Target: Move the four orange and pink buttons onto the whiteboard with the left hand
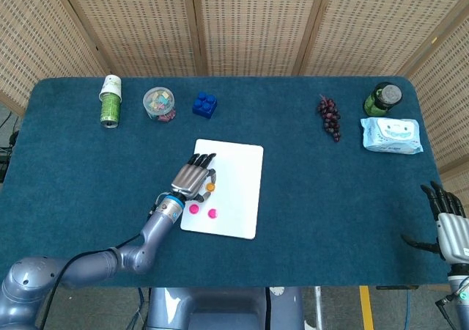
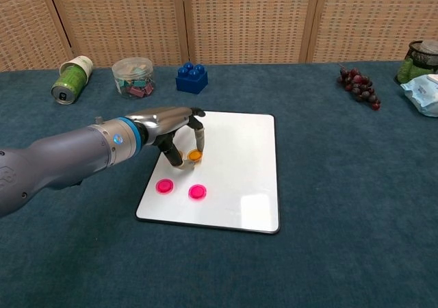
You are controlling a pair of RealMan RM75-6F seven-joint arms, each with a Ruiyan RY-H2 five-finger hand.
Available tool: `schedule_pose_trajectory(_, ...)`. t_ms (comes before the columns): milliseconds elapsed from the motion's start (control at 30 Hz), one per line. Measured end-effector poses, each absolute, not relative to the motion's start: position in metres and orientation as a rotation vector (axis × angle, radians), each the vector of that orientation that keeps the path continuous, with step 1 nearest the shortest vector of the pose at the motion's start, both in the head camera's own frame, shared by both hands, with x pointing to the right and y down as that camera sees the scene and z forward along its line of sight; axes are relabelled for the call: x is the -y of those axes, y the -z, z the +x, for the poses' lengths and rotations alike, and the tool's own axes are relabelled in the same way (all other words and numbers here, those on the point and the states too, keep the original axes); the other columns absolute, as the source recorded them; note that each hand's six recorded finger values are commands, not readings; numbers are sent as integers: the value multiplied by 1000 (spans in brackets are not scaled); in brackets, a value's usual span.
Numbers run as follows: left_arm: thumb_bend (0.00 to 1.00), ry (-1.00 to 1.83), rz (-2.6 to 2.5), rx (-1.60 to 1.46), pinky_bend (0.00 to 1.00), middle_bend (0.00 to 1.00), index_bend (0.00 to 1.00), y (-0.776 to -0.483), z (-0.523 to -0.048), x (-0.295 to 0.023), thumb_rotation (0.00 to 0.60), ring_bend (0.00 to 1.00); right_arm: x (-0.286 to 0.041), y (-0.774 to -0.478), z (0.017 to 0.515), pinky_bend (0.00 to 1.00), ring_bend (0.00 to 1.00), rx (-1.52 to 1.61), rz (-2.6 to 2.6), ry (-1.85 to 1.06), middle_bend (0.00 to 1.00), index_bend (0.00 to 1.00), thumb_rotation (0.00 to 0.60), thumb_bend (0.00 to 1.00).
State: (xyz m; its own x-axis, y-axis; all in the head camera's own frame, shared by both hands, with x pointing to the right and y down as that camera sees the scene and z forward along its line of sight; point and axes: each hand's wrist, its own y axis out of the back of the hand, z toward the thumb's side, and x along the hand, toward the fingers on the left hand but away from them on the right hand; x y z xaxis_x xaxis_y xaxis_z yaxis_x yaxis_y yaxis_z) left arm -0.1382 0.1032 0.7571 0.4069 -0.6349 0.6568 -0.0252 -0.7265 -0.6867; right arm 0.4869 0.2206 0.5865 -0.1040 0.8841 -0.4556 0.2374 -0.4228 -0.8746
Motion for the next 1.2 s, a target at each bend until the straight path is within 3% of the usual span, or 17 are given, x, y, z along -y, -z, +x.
schedule_pose_trajectory(233,337,1338,-2079,-548,0,0,328,-759,-137,-105,600,0,-221,-586,487,0,0,1235,-1635,-1568,0,0,600,0)
schedule_pose_trajectory(700,309,1300,-2114,-575,0,0,87,-752,-133,-104,600,0,-221,-586,488,0,0,1238,-1635,-1568,0,0,600,0)
schedule_pose_trajectory(900,278,1217,-2151,-624,0,0,31,-725,-133,-98,600,0,-221,-585,487,0,0,1235,-1637,-1562,0,0,600,0)
schedule_pose_trajectory(1033,143,1133,-2133,-676,0,0,1,-692,-148,-86,600,0,-221,-583,486,0,0,1238,-1635,-1554,0,0,600,0)
schedule_pose_trajectory(1200,49,1052,-2013,-755,0,0,0,-646,-192,-70,600,0,-221,-579,484,0,0,1243,-1629,-1537,0,0,600,0)
